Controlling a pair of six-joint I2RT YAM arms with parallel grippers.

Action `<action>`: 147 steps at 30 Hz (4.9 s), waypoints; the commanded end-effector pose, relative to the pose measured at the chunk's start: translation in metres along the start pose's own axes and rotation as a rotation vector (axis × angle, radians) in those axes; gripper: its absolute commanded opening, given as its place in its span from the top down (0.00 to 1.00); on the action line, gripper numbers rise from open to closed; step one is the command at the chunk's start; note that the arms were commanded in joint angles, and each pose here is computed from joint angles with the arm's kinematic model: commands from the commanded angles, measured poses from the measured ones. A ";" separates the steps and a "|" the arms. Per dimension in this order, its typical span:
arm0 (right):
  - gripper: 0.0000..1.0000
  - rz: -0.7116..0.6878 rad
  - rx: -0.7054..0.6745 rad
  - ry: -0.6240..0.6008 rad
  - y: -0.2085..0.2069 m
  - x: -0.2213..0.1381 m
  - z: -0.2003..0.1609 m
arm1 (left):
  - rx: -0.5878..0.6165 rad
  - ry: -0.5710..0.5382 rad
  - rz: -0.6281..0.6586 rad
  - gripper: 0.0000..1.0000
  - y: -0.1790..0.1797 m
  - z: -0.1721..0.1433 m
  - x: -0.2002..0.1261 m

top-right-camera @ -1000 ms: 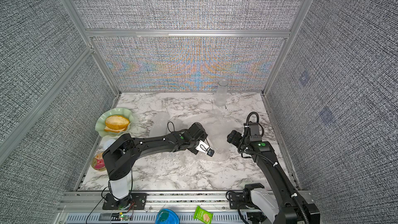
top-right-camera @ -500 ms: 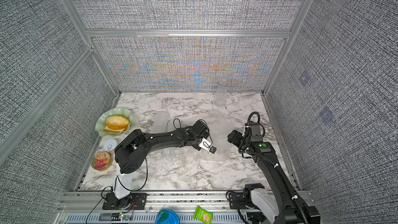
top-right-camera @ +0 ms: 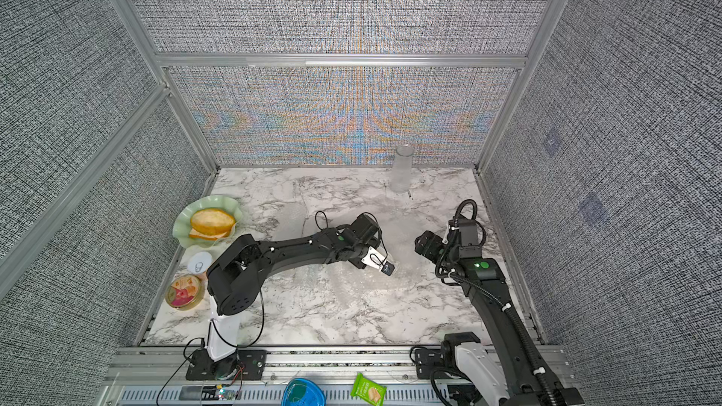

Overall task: Unwrap the vase from the bubble wrap
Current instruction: Pick up the vase from the bubble wrap, then place the vase at the center of the board.

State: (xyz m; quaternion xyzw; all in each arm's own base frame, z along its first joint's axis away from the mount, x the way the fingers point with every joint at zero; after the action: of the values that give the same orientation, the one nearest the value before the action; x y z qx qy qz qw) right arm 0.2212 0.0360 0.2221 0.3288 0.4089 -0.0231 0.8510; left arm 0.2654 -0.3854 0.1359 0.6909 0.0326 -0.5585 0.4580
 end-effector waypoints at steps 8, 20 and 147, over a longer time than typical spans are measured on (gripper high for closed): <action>0.15 -0.007 0.009 -0.027 0.002 -0.008 0.004 | -0.156 -0.073 0.033 0.60 0.036 0.008 -0.053; 0.16 -0.013 0.033 -0.059 0.004 -0.011 0.009 | -0.710 -0.103 -0.141 0.60 0.055 0.017 -0.052; 0.59 0.234 -0.738 -0.484 0.264 0.297 0.134 | -2.044 0.053 0.802 0.01 -0.088 -0.203 -0.218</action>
State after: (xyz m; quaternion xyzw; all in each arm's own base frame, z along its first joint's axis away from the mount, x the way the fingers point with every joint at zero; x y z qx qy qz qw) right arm 0.5917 0.2321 0.2122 0.0249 0.1436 0.1409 0.9792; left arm 0.2845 -0.0974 0.2485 -0.0382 0.2616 -0.0685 0.9620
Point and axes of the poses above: each gripper's point midway between its finger pads, its own x axis out along the fingers, its own y axis along the line the jaws close on, z = x × y, the point moved 8 cm from there along -x, back along the fingers, and after that the axes turned 5 degrees about x, right-handed, at the moved point
